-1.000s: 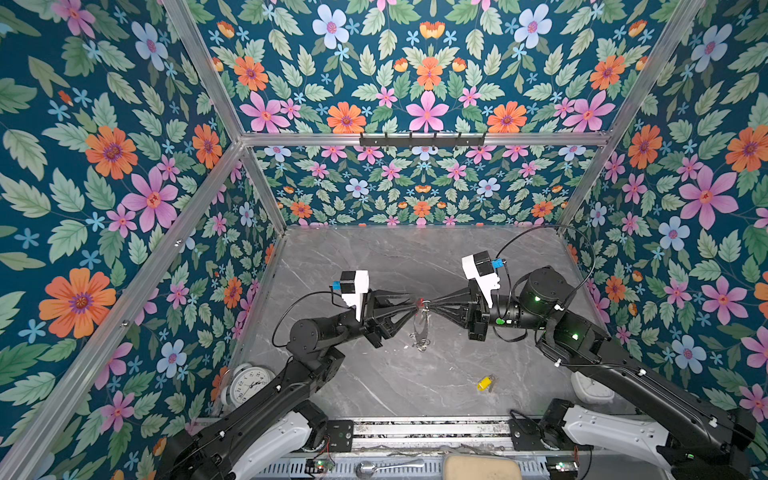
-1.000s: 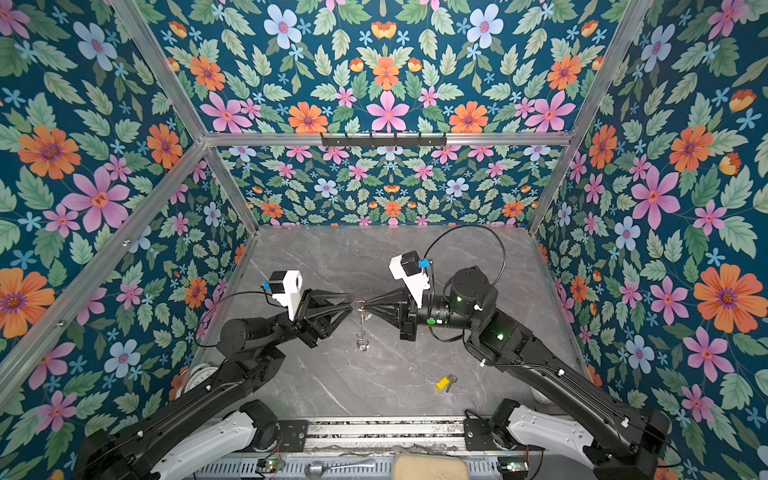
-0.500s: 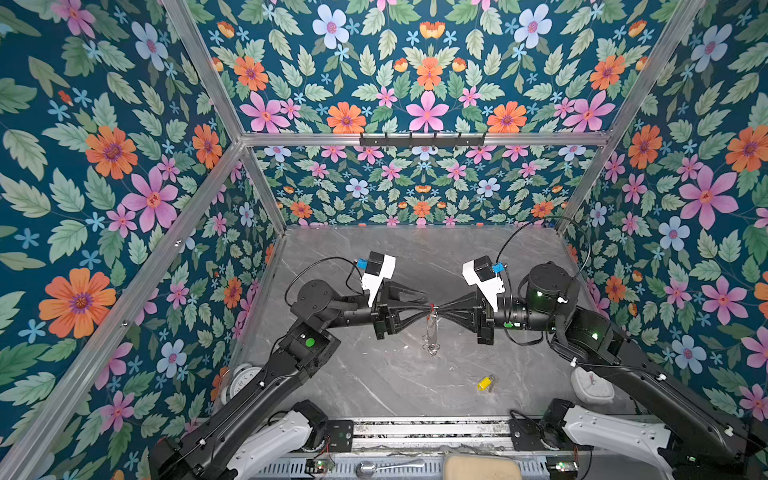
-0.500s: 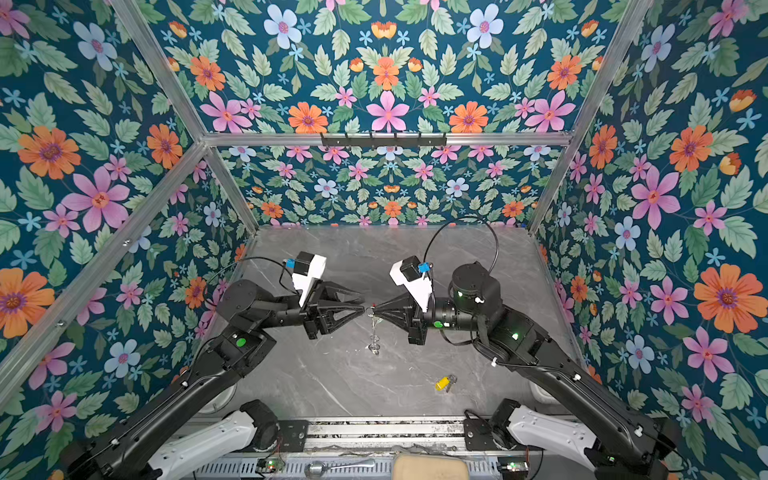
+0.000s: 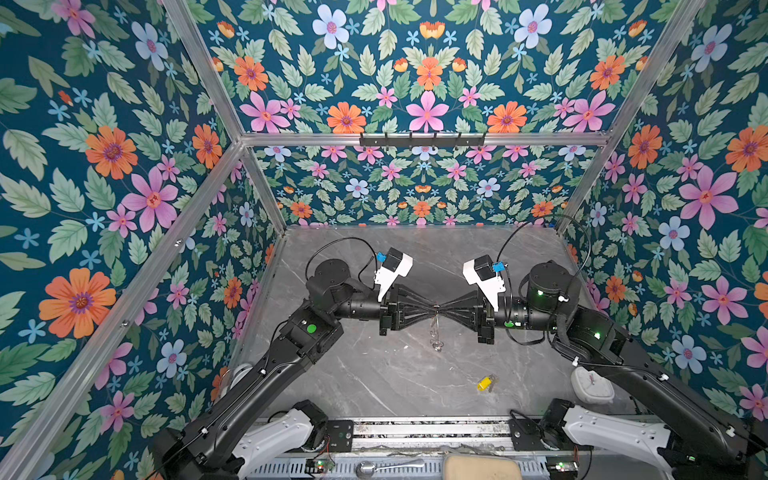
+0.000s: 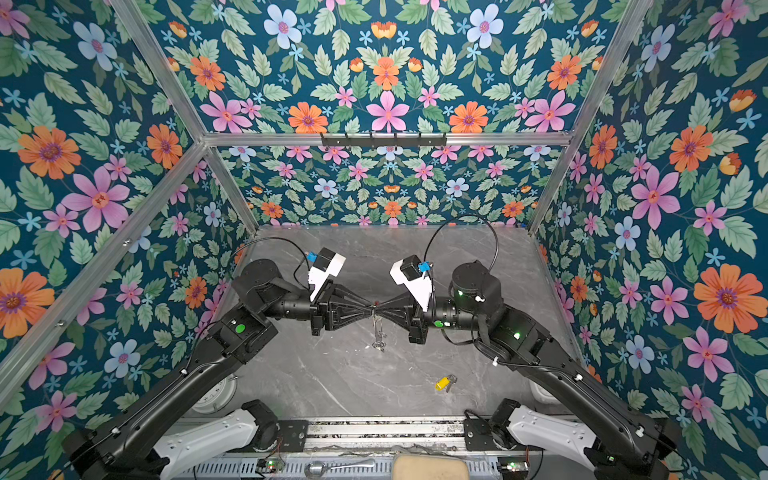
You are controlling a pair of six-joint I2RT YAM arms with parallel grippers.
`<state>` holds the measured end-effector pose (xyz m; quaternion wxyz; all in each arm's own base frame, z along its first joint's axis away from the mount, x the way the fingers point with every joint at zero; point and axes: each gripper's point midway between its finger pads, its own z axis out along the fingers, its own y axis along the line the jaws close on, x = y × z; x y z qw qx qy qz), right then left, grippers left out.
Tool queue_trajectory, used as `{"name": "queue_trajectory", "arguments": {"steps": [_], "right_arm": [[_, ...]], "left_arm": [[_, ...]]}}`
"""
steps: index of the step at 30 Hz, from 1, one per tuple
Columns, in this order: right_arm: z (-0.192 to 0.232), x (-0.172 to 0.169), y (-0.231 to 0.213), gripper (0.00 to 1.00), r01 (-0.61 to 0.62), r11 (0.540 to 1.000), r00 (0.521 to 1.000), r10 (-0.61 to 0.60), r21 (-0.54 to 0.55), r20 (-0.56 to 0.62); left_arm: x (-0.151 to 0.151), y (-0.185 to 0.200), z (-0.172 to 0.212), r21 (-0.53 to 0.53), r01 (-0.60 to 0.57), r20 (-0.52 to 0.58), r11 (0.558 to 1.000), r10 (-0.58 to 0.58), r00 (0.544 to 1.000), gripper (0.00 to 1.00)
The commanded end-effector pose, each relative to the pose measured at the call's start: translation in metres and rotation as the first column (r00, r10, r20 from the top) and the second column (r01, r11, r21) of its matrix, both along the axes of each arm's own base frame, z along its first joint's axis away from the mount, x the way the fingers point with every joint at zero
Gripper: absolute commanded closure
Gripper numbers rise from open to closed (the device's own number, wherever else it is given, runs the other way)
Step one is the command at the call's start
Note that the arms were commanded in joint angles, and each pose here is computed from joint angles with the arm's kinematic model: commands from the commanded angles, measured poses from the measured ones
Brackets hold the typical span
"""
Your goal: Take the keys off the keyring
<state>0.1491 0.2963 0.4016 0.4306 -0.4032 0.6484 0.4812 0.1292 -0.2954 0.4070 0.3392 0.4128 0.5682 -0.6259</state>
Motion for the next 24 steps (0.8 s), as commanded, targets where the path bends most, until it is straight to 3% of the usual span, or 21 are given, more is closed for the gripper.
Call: {"name": "queue_trajectory", "arguments": {"steps": [1, 15, 19, 22, 23, 24], "right_arm": [[0.001, 0.004, -0.001, 1.0, 0.021, 1.0, 0.999, -0.021, -0.007, 0.024], [-0.002, 0.016, -0.003, 1.0, 0.087, 0.996, 0.996, -0.086, -0.031, 0.034], [0.001, 0.017, -0.002, 1.0, 0.087, 0.996, 0.996, -0.086, -0.026, 0.038], [0.004, 0.016, -0.001, 1.0, 0.075, 0.997, 0.996, -0.074, -0.011, 0.041], [0.006, 0.014, -0.001, 0.97, 0.064, 0.998, 0.997, -0.064, -0.005, 0.045], [0.007, 0.012, -0.001, 0.86, 0.056, 0.998, 0.997, -0.056, 0.001, 0.051]], "left_arm": [[-0.007, 0.001, 0.005, -0.01, 0.041, 0.03, 0.999, -0.041, 0.999, 0.83], [-0.008, -0.003, 0.005, 0.0, 0.08, 0.008, 0.997, -0.08, 0.997, 0.89], [-0.008, -0.003, 0.004, 0.003, 0.079, 0.015, 0.997, -0.079, 0.997, 1.0], [-0.004, -0.002, 0.004, -0.002, 0.033, 0.055, 0.999, -0.033, 0.998, 1.0], [-0.003, 0.0, 0.005, -0.01, 0.006, 0.075, 1.0, -0.006, 0.997, 1.0], [-0.002, 0.002, 0.007, -0.023, -0.012, 0.092, 1.0, 0.014, 0.996, 1.0]]}}
